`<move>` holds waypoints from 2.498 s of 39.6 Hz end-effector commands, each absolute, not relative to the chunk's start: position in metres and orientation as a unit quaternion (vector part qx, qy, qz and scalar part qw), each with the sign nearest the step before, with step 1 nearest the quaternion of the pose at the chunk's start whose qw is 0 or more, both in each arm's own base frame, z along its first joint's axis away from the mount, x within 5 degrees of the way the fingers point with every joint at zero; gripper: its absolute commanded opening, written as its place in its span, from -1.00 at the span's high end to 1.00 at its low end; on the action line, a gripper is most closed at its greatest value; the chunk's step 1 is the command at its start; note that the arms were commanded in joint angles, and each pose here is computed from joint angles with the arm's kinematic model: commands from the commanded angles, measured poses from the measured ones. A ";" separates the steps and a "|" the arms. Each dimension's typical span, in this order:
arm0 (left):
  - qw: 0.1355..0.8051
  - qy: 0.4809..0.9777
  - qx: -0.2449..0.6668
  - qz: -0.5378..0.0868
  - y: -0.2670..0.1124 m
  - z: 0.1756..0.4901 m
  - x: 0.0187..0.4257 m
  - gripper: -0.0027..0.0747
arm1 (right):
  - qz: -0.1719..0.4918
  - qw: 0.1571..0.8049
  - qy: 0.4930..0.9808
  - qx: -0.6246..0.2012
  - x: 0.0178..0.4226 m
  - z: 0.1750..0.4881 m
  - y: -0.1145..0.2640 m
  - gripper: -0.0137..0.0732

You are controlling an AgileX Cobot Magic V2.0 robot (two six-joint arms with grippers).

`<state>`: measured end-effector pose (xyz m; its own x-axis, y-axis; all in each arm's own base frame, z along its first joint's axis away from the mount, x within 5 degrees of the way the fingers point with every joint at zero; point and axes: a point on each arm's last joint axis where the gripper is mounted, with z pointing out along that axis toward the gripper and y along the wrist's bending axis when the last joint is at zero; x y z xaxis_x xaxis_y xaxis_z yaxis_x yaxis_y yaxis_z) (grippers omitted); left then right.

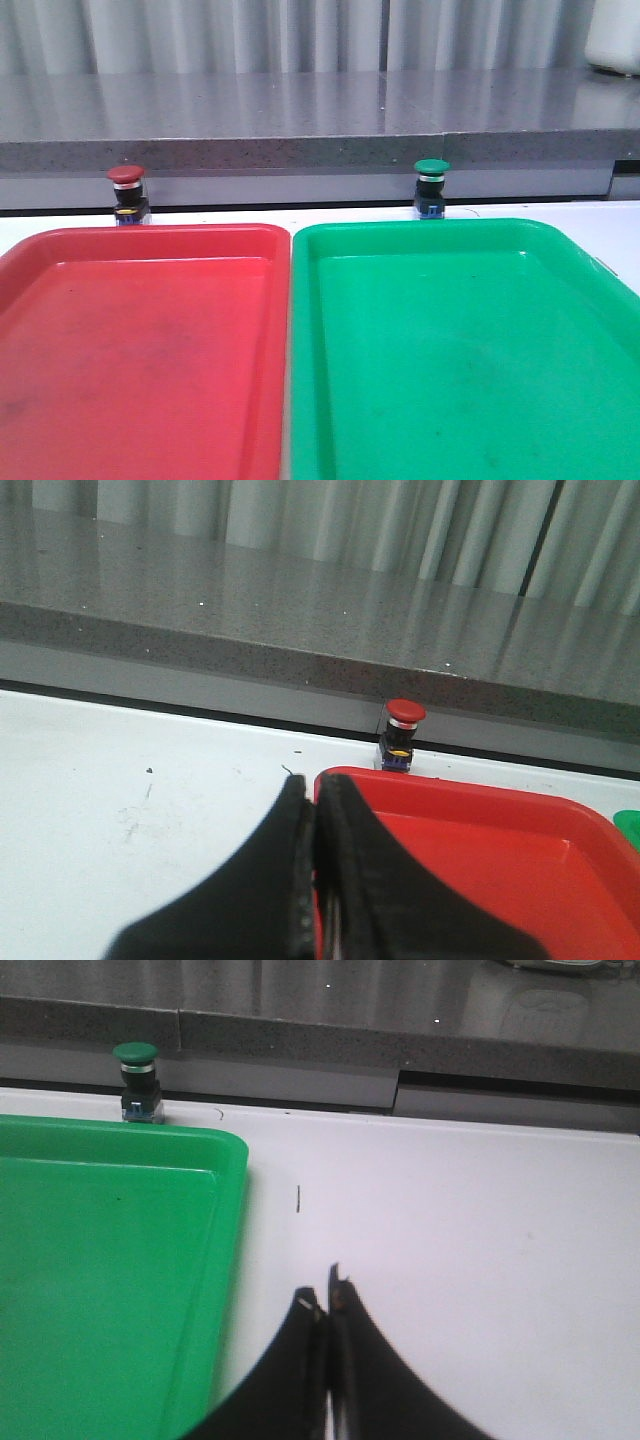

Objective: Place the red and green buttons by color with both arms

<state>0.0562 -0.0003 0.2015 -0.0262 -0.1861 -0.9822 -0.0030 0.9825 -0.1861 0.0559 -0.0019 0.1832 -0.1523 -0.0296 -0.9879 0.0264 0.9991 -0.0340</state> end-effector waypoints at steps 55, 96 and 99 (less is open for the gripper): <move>0.826 0.554 -0.063 -0.080 0.001 0.266 0.043 0.98 | -0.008 0.777 0.630 0.009 0.044 0.253 -0.001 0.97; 0.701 0.711 -0.041 -0.035 0.001 0.328 0.096 -0.61 | 0.014 0.677 0.735 0.024 0.073 0.328 -0.001 -0.37; 0.706 0.706 -0.040 -0.035 0.001 0.329 0.096 -0.76 | 0.014 0.677 0.735 0.024 0.073 0.328 -0.001 -0.65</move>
<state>0.0953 0.0010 0.3085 -0.1228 -0.1044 -0.9869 -0.0238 0.9945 -0.1022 0.0717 -0.0006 0.3103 -0.1768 0.0525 -0.9828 0.0213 0.9985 0.0495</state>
